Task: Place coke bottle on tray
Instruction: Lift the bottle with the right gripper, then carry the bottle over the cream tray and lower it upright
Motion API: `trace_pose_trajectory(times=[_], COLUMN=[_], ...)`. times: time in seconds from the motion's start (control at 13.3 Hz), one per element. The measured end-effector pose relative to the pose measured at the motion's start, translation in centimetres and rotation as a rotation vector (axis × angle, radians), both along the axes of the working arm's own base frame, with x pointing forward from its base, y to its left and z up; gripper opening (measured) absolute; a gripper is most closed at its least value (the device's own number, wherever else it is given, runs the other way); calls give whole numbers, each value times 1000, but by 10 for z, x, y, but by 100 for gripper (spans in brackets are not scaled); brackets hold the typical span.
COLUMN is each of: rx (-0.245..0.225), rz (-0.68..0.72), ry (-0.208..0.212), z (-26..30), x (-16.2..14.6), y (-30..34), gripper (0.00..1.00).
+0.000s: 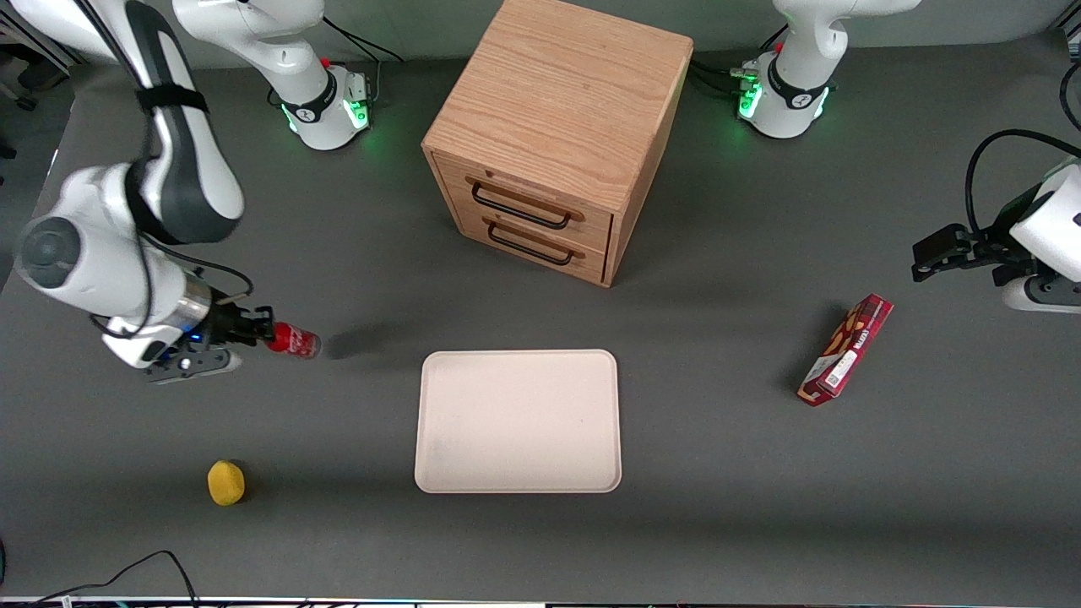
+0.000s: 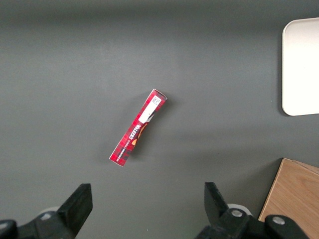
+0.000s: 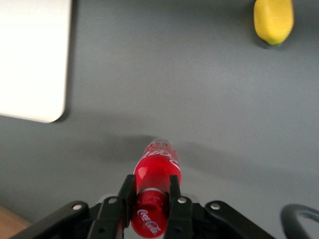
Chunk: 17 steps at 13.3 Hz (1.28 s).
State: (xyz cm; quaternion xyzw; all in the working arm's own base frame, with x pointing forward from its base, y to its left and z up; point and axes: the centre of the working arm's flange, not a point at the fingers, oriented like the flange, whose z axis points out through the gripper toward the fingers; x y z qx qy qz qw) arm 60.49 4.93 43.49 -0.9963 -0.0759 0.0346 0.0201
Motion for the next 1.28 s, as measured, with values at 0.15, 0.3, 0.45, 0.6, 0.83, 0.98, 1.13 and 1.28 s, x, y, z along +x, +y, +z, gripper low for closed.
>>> trace_pose_trajectory(times=[0.15,0.3,0.45,0.6,0.83,0.98,1.13,1.28], rx=[-2,-14,-20,-24,-31,-36,-27,-12], rz=[11,19,21,21,27,76,114,129], ry=[28,38,54,55,70,44,-18,-84], z=[72,131,172,187,155,115,71,29], x=[2,-2,-4,6,37,62,83,97], y=[1,1,0,1,25,83,144,189], gripper=[31,31,31,31,31,31,31,31])
